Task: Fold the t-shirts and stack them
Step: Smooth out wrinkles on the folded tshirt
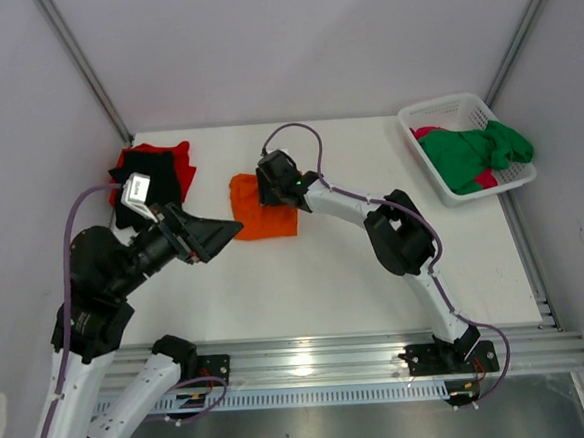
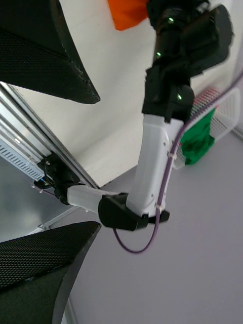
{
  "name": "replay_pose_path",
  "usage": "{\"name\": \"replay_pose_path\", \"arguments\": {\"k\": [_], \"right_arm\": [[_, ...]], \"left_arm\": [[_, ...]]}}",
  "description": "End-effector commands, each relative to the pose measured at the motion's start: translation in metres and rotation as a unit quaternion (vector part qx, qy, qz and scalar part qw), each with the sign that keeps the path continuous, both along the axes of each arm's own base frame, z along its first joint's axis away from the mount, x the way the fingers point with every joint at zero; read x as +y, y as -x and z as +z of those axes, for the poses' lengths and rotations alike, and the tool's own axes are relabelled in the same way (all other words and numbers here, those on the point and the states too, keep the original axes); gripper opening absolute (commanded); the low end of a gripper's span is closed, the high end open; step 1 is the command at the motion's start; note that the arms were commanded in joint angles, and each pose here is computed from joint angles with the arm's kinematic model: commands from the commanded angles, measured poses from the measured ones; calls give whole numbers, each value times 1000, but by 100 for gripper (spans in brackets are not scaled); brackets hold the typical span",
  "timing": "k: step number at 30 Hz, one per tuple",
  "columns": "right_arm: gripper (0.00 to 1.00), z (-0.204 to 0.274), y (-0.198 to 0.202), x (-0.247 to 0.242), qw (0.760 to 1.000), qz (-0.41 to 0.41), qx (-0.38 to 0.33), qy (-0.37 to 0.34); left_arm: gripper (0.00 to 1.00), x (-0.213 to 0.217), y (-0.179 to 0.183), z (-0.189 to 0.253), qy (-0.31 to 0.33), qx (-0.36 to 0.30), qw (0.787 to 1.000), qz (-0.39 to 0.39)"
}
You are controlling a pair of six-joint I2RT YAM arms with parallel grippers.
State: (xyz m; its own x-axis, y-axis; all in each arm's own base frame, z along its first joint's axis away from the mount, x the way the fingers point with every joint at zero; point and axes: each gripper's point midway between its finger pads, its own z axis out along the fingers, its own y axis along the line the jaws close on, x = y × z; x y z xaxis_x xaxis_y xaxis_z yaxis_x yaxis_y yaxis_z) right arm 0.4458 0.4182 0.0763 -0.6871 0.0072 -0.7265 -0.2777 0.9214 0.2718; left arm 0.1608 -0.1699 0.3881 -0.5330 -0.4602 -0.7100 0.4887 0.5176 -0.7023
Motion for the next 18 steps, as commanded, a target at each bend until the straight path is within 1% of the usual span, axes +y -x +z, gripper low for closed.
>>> {"name": "replay_pose_path", "arguments": {"k": [1, 2, 5, 9, 18], "right_arm": [[53, -9, 10, 2, 1000, 8, 26, -8], [53, -13, 13, 3, 999, 10, 31, -7], [54, -25, 20, 7, 998, 15, 53, -6], [54, -45, 29, 4, 994, 13, 102, 24], [54, -63, 40, -4, 991, 14, 126, 37]], "left_arm": [[99, -1, 28, 49, 47, -98, 993, -38], [99, 0, 33, 53, 52, -108, 992, -40], [100, 4, 36, 51, 53, -107, 992, -31], [100, 8, 39, 47, 59, -97, 993, -21], [99, 8, 41, 38, 66, -77, 995, -20]]}}
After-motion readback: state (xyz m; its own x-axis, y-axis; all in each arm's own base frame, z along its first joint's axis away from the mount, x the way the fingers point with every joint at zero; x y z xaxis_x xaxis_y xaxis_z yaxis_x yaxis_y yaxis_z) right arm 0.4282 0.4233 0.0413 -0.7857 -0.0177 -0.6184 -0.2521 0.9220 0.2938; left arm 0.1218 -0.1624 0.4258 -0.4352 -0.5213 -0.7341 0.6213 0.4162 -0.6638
